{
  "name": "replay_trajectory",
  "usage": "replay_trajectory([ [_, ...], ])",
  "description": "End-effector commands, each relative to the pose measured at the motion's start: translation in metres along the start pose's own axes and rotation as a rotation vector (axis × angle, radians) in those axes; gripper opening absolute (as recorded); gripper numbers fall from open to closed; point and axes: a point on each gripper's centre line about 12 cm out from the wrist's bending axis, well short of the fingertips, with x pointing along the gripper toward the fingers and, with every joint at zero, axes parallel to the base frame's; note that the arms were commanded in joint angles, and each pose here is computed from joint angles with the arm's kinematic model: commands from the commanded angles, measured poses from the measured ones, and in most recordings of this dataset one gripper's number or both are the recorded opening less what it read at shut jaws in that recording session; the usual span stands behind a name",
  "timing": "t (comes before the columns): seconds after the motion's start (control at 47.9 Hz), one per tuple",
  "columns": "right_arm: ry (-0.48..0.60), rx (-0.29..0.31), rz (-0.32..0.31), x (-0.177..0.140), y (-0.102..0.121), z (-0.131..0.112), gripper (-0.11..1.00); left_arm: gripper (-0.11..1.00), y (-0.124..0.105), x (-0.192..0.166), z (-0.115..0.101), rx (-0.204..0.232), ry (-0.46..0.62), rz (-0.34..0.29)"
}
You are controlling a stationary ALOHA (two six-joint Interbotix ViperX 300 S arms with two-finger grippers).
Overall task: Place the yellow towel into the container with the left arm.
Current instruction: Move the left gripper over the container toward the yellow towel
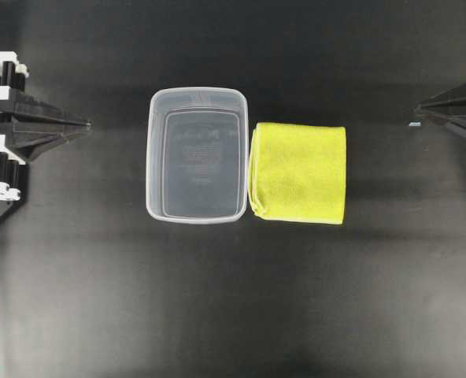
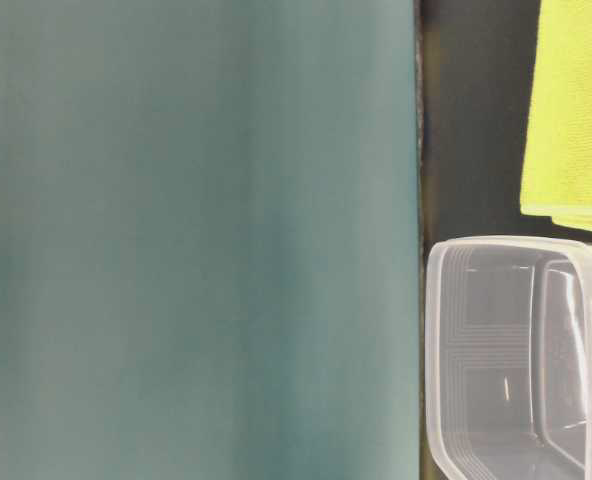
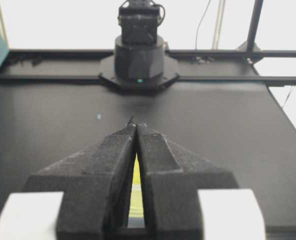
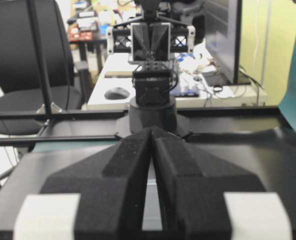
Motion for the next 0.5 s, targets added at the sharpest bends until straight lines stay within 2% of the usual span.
replay_trajectory([
  [0.0, -0.014, 0.005, -0.009, 0.002, -0.002, 0.004, 0.01, 0.06, 0.0, 0.016, 0.014, -0.001, 0.02, -0.003],
  [0.083, 0.001, 0.007, -0.026, -0.001, -0.005, 0.002, 0.0, 0.0, 0.002, 0.033, 0.011, -0.013, 0.129, 0.007],
  [0.167, 0.024, 0.007, -0.049, -0.004, -0.009, -0.002, 0.0, 0.0, 0.004, 0.058, 0.005, -0.012, 0.268, 0.014],
  [0.334, 0.055, 0.009, -0.063, -0.009, -0.012, -0.004, 0.0, 0.0, 0.006, 0.11, 0.01, -0.001, 0.387, 0.019],
  [0.48, 0.076, 0.009, -0.084, -0.014, -0.015, -0.007, 0.01, 0.0, 0.009, 0.155, 0.002, 0.003, 0.526, 0.029],
])
